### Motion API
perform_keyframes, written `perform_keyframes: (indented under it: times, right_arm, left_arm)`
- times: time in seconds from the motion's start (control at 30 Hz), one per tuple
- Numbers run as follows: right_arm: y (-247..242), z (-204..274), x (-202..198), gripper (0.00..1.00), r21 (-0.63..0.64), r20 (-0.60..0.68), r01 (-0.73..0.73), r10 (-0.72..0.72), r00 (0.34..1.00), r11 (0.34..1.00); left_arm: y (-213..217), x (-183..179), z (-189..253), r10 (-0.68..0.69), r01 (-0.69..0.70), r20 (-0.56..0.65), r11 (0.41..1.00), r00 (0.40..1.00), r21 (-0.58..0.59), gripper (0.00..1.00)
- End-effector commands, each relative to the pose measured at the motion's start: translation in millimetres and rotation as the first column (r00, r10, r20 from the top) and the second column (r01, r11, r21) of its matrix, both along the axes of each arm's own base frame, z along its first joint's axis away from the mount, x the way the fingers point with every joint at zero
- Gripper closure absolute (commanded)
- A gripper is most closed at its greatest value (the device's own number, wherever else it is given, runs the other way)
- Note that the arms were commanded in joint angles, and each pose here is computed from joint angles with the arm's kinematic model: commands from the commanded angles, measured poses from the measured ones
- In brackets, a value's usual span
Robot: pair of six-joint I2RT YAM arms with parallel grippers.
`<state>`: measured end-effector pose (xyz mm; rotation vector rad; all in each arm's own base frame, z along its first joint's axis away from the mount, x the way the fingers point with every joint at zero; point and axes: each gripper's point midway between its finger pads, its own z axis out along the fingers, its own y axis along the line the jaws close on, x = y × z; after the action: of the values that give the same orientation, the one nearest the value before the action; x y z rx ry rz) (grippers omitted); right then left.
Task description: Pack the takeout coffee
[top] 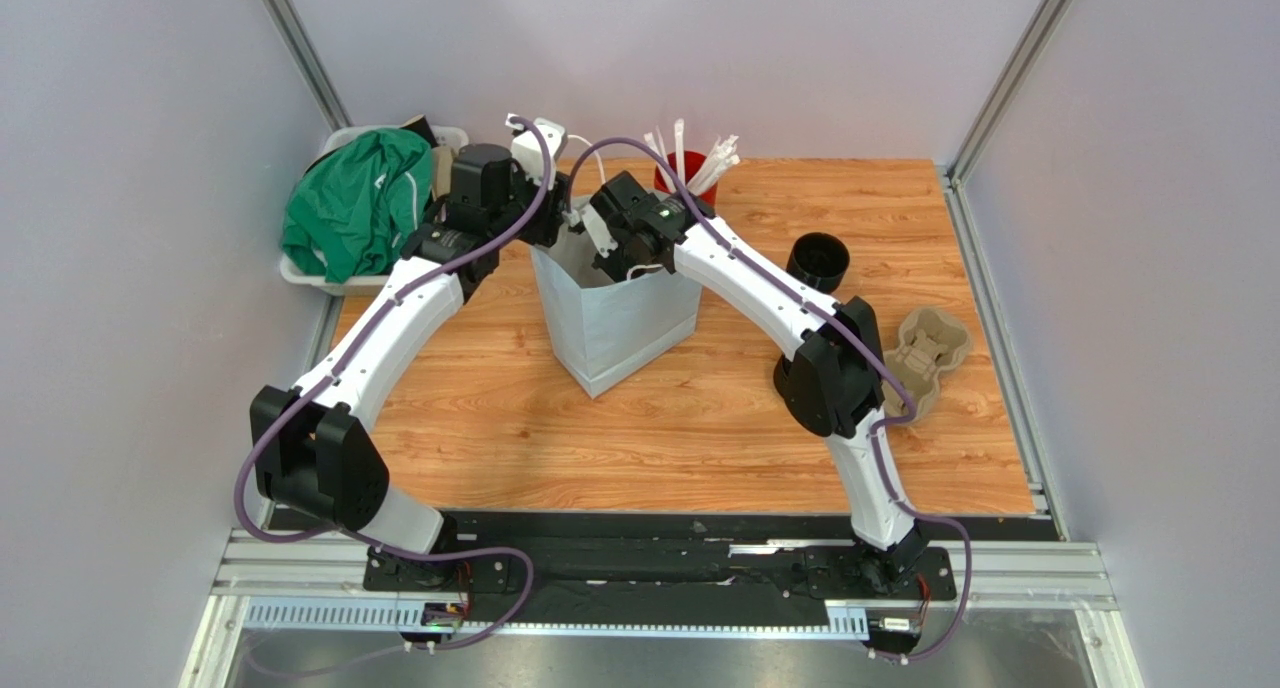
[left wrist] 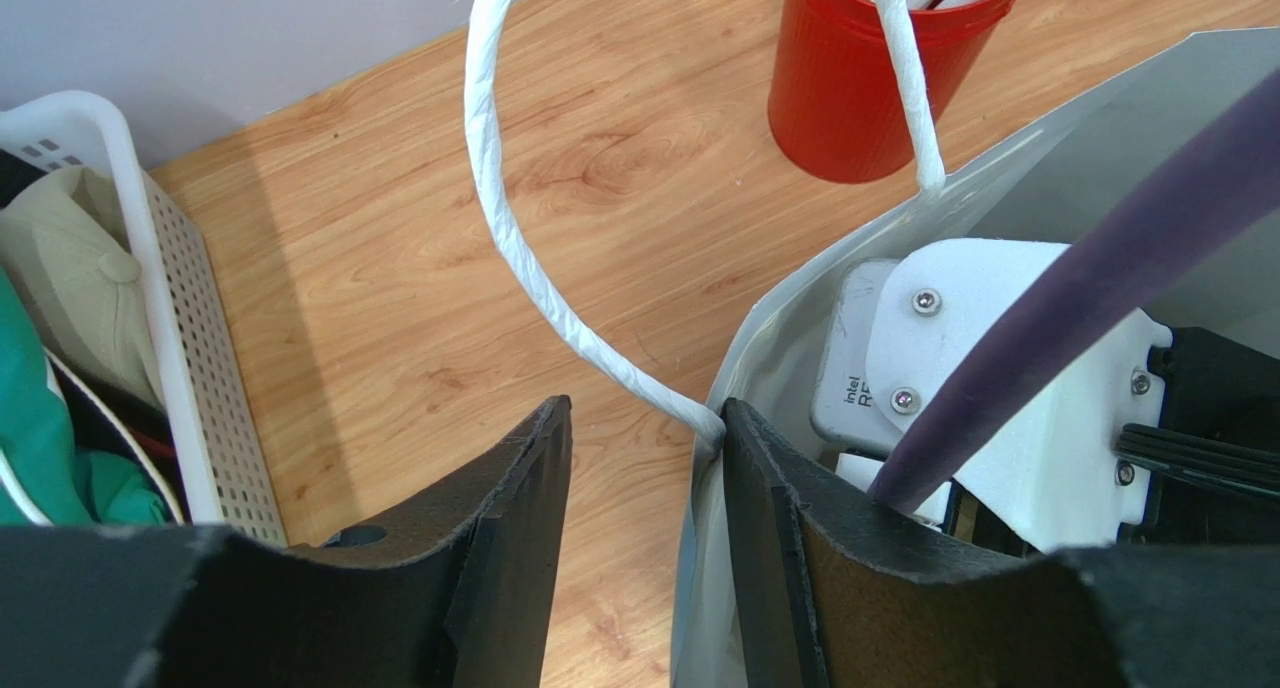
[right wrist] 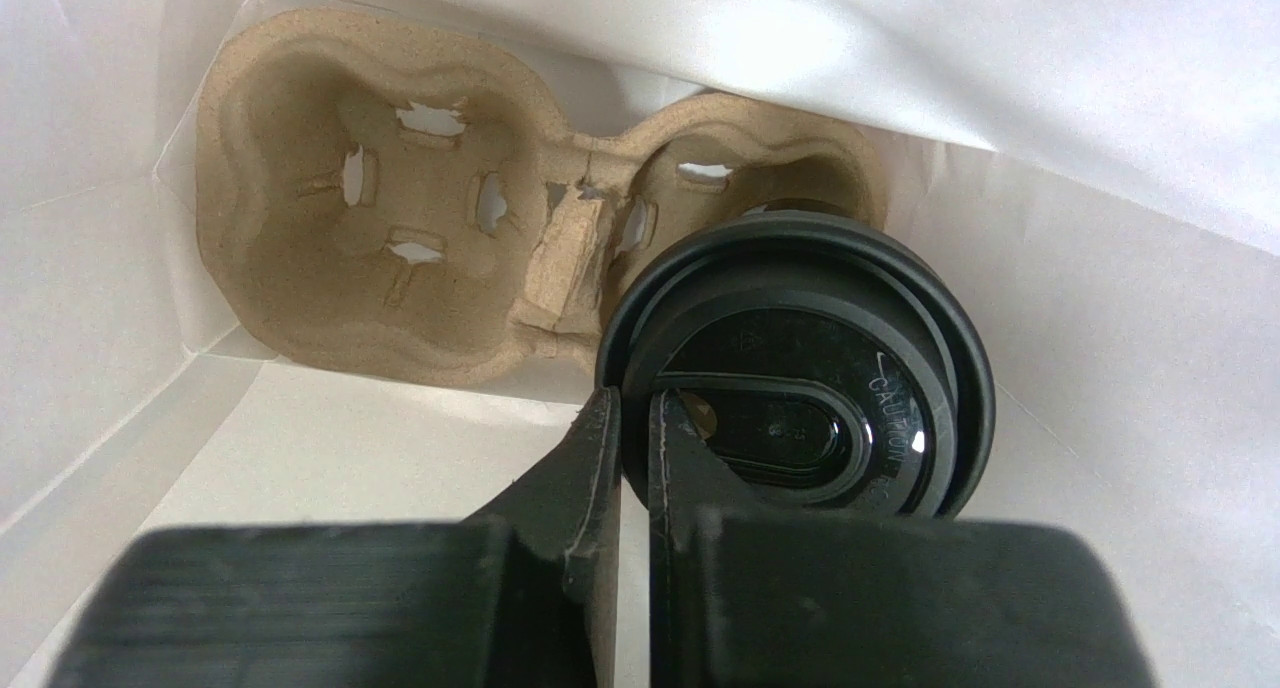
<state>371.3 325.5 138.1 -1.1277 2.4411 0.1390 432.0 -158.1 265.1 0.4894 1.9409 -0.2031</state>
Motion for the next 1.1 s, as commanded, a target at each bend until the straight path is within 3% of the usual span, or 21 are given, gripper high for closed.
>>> perform_keyframes:
  times: [0.0, 0.2, 0.47, 0.73, 1.07]
  right_arm:
    - [-14.4, -22.8, -13.3, 1.00, -0.061, -0.105, 0.014, -0.021, 0.994, 0.998]
    - [-16.9, -22.6, -12.7, 1.00, -0.047, -0.106, 0.046, -0.051, 0.993, 0.998]
    - [-16.1, 4.4, -10.5, 1.00, 0.065, -0.063, 0.073, -0.069, 0.996, 0.995]
    - [-23.5, 17.9, 1.4, 1.00, 0.127, -0.035, 0.122, -0.118, 0.992, 0.984]
    - [-29.5, 8.9, 5.4, 1.00, 0.138, -0.034, 0.145, -0.141, 0.989, 0.980]
  left_arm:
    - [4.1, 4.8, 24.4, 0.034, -0.033, 0.083, 0.999, 0.996, -0.013, 0.51]
    - [4.9, 3.9, 23.5, 0.037, -0.036, 0.086, 0.999, 0.996, -0.005, 0.56]
    - [7.1, 3.2, 21.9, 0.043, -0.043, 0.090, 0.999, 0.995, 0.003, 0.60]
    - [11.7, 3.5, 22.9, 0.063, -0.065, 0.095, 0.998, 0.993, 0.013, 0.71]
    - [9.8, 0.7, 25.1, 0.046, -0.047, 0.099, 0.999, 0.994, 0.011, 0.72]
